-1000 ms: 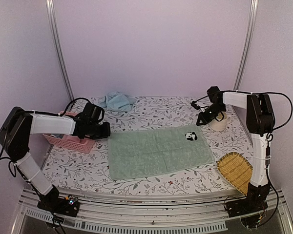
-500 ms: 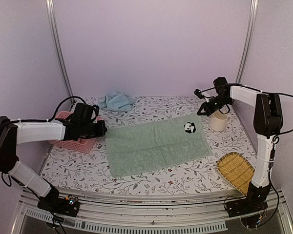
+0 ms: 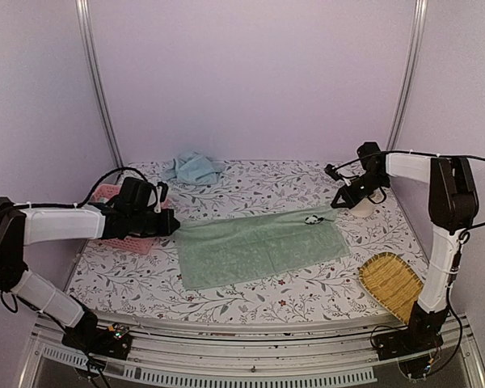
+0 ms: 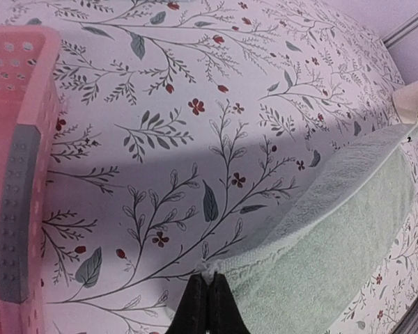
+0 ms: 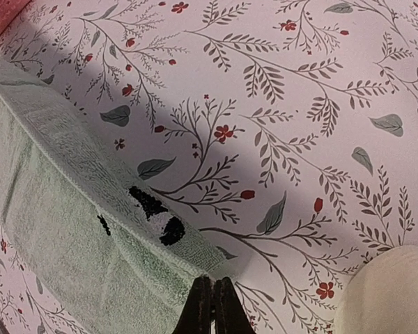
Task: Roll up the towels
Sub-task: Pick up the towel from the center of the board, then fold the towel at the center of the board.
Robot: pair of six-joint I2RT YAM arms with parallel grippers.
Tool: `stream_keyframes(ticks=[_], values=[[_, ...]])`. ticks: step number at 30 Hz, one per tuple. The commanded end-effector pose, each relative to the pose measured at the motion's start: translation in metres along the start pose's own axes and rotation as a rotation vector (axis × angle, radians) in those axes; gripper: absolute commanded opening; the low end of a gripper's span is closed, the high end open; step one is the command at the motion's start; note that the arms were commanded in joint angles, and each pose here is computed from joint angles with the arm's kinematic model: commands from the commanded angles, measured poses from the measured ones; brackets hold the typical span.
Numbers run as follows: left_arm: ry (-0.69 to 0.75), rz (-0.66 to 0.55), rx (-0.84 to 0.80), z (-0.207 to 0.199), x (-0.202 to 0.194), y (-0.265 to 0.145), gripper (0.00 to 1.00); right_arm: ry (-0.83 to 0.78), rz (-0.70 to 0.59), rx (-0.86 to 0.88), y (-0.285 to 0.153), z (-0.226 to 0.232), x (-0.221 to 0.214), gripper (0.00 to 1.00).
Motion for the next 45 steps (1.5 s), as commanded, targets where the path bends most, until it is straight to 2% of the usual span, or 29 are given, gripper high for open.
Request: stream_keyframes(ticks=[1, 11, 17, 23, 38, 45], values=[[-0.002, 0.085, -0.044, -0.001, -0.025, -0.002, 0.0, -0.052, -0.051, -0.022, -0.022, 0.009, 0.004, 0.04], [0.02, 0.197, -0.046, -0.001, -0.06, -0.005, 0.0, -0.043, -0.003, -0.021, -0.022, 0.026, -0.03, 0.04], [0.047, 0.292, -0.052, -0.003, -0.078, -0.008, 0.0, -0.097, 0.048, -0.03, -0.023, 0.036, -0.052, 0.04], [0.06, 0.362, 0.025, 0.009, -0.092, -0.009, 0.0, -0.089, 0.098, -0.011, -0.018, 0.04, -0.077, 0.03], [0.102, 0.37, -0.116, -0.017, -0.101, -0.029, 0.0, -0.203, 0.126, 0.029, -0.042, 0.055, -0.085, 0.04], [0.066, 0.447, -0.126, -0.013, -0.12, -0.028, 0.0, -0.202, 0.155, 0.071, -0.031, 0.058, -0.098, 0.04]])
Point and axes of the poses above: each gripper's point midway between its finger pads, its own y axis out along the fingers, its own z axis along the line the jaws close on, x = y × z, the point moved 3 cm from there along -y, back along the fingers, and after that the axes turned 5 degrees about -y, right-handed, at the moved point
